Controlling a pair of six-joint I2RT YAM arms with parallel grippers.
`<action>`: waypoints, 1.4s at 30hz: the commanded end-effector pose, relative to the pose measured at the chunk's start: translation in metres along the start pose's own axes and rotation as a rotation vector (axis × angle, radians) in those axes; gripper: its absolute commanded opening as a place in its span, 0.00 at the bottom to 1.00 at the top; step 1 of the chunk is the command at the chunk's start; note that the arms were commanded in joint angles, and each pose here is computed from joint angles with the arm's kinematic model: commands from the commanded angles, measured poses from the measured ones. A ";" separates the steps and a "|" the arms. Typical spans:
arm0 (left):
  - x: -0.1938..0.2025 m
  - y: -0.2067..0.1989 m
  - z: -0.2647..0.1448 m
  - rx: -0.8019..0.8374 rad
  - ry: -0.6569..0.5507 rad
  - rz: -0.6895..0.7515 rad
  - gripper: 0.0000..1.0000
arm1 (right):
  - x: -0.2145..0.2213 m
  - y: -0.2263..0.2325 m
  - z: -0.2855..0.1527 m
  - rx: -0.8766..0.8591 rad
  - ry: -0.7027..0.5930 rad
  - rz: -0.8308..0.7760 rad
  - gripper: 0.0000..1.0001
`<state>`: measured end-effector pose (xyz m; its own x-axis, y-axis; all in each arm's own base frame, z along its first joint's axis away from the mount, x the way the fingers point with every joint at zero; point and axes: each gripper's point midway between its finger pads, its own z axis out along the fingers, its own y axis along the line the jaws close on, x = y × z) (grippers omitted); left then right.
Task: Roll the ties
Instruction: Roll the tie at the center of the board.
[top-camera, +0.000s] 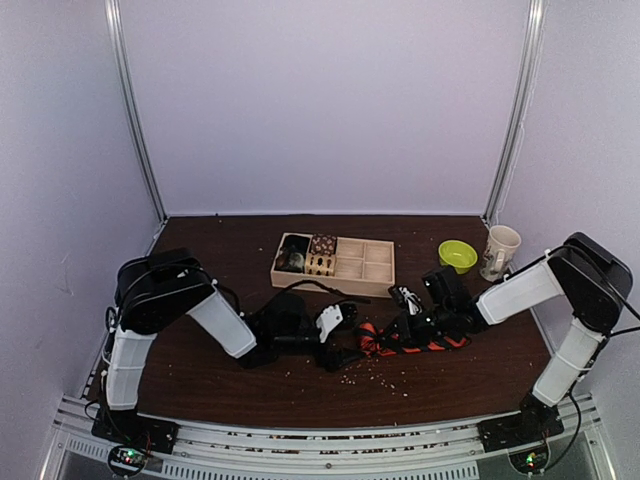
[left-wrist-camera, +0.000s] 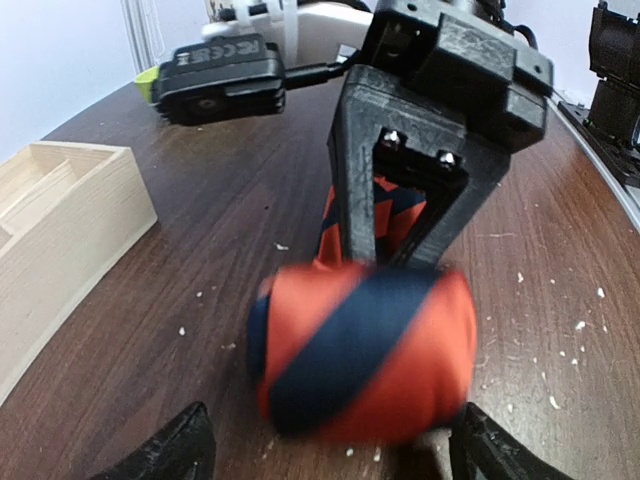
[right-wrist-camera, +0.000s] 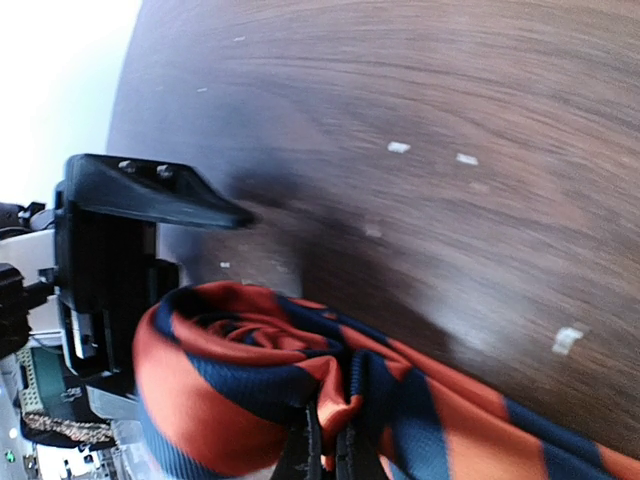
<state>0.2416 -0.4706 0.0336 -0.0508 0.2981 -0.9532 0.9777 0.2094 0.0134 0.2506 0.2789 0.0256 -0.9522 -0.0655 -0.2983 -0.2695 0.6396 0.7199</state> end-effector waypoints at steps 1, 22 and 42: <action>-0.023 0.000 -0.008 -0.029 -0.101 0.006 0.84 | 0.051 -0.083 -0.010 0.328 0.102 0.121 0.00; -0.007 -0.008 0.055 0.072 -0.024 -0.056 0.63 | 0.048 -0.078 0.003 0.275 0.111 0.134 0.00; 0.062 -0.019 0.016 0.132 0.464 0.094 0.27 | -0.008 0.028 -0.030 -0.145 -0.062 0.112 0.42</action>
<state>0.2397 -0.5094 0.0255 0.0257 0.4972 -0.8673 0.9933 0.0854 0.0784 0.2473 0.2634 0.0441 -0.9610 0.0063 -0.2766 -0.2129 0.6219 0.7536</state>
